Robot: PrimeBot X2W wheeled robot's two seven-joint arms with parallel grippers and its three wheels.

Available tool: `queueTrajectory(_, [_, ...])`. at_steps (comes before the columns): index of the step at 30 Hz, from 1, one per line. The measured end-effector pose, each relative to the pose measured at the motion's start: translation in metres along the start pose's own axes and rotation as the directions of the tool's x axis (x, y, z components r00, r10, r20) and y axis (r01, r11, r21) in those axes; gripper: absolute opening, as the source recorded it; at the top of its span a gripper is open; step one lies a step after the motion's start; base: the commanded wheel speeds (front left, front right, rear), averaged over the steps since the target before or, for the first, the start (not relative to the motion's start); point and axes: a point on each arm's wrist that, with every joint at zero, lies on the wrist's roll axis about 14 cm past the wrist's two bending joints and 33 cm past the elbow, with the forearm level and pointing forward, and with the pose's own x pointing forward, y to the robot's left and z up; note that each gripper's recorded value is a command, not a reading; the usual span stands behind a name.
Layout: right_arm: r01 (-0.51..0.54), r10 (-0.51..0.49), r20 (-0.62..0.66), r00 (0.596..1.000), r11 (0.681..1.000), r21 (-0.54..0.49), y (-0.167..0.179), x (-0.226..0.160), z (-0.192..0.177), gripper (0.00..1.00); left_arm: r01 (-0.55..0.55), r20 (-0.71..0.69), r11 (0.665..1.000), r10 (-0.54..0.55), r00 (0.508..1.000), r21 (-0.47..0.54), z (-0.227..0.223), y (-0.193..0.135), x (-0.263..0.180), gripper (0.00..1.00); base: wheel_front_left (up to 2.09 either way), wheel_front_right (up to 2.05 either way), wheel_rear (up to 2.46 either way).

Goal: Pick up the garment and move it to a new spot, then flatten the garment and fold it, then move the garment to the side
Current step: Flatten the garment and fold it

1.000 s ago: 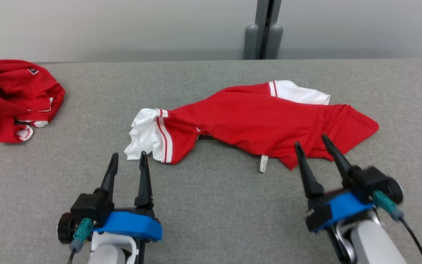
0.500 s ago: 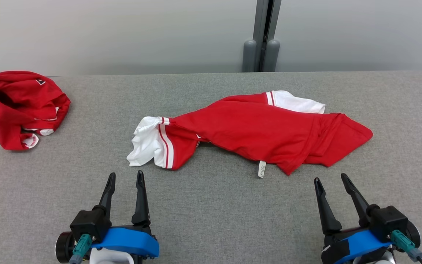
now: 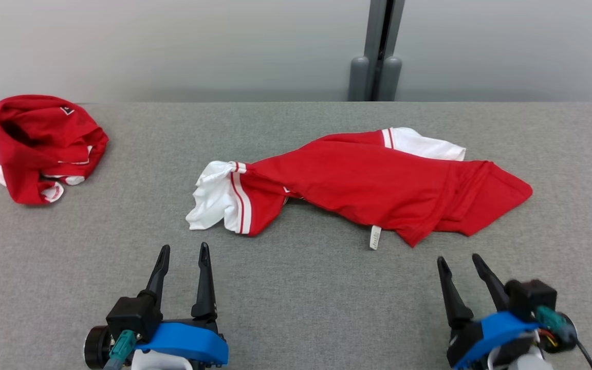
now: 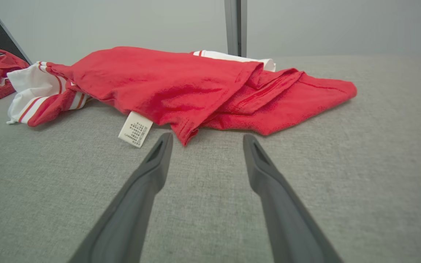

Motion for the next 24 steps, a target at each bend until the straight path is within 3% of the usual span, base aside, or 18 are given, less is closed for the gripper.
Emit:
queueTrajectory(7, [-0.029,0.032,-0.150,0.988,0.999,0.023,0.010,0.042,-0.023,1.00,-0.036,-0.010,0.999,0.036,0.999,0.002,-0.003,0.012,-0.001,1.00,0.00,0.00,0.00])
queueTrajectory(12, [-0.062,0.070,-0.186,0.980,0.997,0.049,0.026,0.065,-0.030,1.00,-0.082,-0.012,0.997,0.082,0.997,0.005,-0.003,0.026,-0.004,1.00,0.00,0.00,0.00])
queueTrajectory(13, [-0.065,0.073,-0.190,0.979,0.997,0.050,0.028,0.068,-0.031,0.87,-0.091,-0.014,0.996,0.092,0.996,0.004,-0.004,0.028,-0.005,1.00,0.00,0.00,0.00])
queueTrajectory(14, [-0.067,0.075,-0.195,0.978,0.997,0.049,0.029,0.071,-0.033,0.51,-0.103,-0.017,0.995,0.103,0.995,0.004,-0.004,0.032,-0.005,1.00,0.00,0.00,0.00])
queueTrajectory(15, [-0.070,0.078,-0.201,0.976,0.996,0.047,0.030,0.074,-0.034,0.32,-0.111,-0.019,0.994,0.111,0.994,0.003,-0.005,0.034,-0.005,1.00,0.00,0.00,0.00])
queueTrajectory(16, [-0.072,0.080,-0.200,0.976,0.996,0.046,0.031,0.076,-0.034,0.00,-0.116,-0.021,0.993,0.116,0.993,0.003,-0.006,0.036,-0.005,1.00,0.00,0.00,0.00])
queueTrajectory(24, [-0.083,0.083,-0.096,0.992,0.997,0.006,0.028,0.086,-0.007,0.00,-0.108,-0.023,0.994,0.109,0.994,0.004,-0.007,0.033,0.000,1.00,0.00,0.00,0.00])
